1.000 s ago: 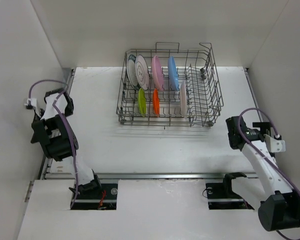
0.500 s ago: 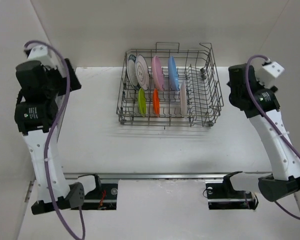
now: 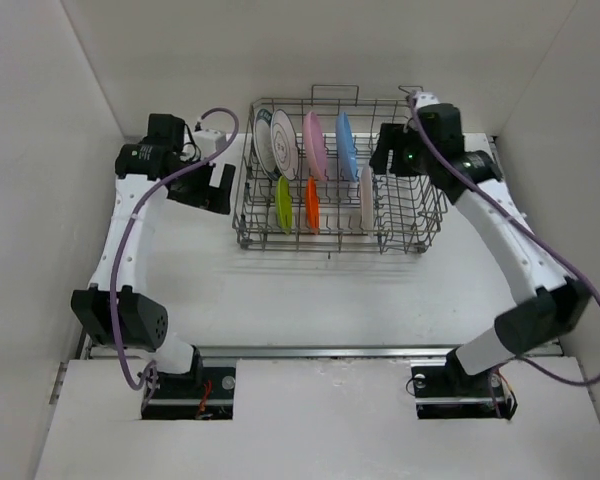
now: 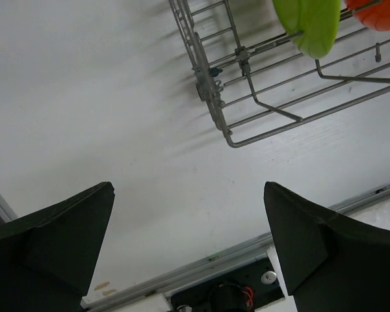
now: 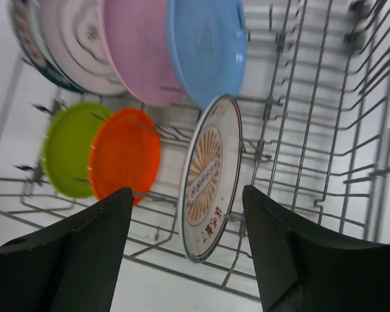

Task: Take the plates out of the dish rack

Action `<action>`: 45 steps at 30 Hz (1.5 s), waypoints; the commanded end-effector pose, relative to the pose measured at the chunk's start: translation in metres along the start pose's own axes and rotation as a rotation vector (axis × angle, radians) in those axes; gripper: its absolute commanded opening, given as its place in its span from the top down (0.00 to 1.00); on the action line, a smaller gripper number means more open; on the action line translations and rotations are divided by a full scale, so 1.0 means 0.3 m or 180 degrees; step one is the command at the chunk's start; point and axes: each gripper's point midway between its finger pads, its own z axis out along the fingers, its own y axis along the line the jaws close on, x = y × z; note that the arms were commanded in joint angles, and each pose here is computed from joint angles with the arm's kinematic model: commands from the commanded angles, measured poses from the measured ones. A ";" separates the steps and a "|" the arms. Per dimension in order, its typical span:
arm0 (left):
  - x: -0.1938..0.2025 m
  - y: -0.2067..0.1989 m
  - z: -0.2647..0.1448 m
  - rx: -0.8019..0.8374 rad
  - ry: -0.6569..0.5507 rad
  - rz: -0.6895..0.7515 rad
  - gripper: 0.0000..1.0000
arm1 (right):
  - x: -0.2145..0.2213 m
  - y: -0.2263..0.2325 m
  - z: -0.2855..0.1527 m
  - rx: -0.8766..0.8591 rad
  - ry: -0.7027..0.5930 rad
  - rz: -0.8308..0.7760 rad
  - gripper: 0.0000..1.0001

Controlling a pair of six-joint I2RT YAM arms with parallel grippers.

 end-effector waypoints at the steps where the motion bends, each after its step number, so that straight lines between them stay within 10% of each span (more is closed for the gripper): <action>1: -0.093 -0.032 -0.038 -0.0087 -0.0366 0.0203 0.00 | 0.133 0.017 0.113 -0.0137 0.0495 -0.0170 0.26; 8: -0.105 -0.021 0.136 -0.0139 0.0038 -0.0011 0.00 | 0.270 -0.006 0.262 0.0028 0.0867 -0.0146 0.42; 15: -0.087 -0.002 0.217 -0.0180 0.0243 -0.0223 0.02 | 0.212 0.033 0.242 0.0049 0.0766 -0.0246 1.00; 29: -0.133 -0.008 0.131 -0.0241 -0.0035 -0.0178 0.01 | -0.302 0.259 -0.222 -0.0042 -0.0834 -0.0355 1.00; 33: -0.140 -0.024 0.108 -0.0232 -0.0095 -0.0143 0.01 | -0.205 0.363 -0.336 -0.0275 -0.0804 -0.0648 1.00; 45: -0.181 -0.043 0.016 -0.0217 -0.0260 -0.0074 0.01 | 0.908 0.582 -0.452 -0.0356 0.1710 -0.2693 1.00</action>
